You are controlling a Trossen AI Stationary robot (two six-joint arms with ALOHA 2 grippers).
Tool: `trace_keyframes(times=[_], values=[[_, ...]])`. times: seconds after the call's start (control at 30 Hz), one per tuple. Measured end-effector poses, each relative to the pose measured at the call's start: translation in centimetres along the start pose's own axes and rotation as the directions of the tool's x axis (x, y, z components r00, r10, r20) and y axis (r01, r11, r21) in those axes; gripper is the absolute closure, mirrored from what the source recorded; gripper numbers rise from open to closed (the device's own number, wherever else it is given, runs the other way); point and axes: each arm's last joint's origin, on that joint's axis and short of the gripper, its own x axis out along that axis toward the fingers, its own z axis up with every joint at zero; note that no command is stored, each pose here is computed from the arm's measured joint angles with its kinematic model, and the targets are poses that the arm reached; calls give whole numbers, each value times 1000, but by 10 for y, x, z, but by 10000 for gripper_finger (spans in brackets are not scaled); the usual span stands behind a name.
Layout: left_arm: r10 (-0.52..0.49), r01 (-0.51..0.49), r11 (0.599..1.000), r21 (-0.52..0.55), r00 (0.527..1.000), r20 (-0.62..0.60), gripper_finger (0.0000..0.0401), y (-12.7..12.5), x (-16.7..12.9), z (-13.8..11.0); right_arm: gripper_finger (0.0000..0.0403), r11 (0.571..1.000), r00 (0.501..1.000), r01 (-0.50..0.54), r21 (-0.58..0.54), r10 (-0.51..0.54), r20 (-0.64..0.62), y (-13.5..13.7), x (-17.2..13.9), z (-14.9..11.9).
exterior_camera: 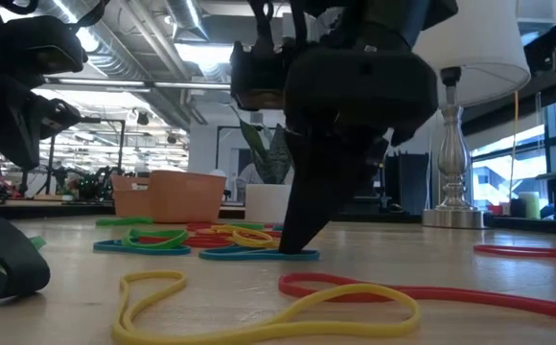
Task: Pick and place rubber bands into bin
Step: Put the blue rubber band into the orange bin
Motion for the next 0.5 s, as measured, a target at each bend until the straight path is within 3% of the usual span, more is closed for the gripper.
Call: trace_keyframes(times=[0.23, 0.5], values=[[-2, 2, 1000, 0, 1000, 1, 400, 0, 0, 0, 393, 1000, 1000, 5, 29, -5, -6, 1, 3, -1], [-2, 2, 1000, 0, 1000, 1, 400, 0, 0, 0, 399, 996, 1000, -25, 84, 24, 13, 0, -16, 2]])
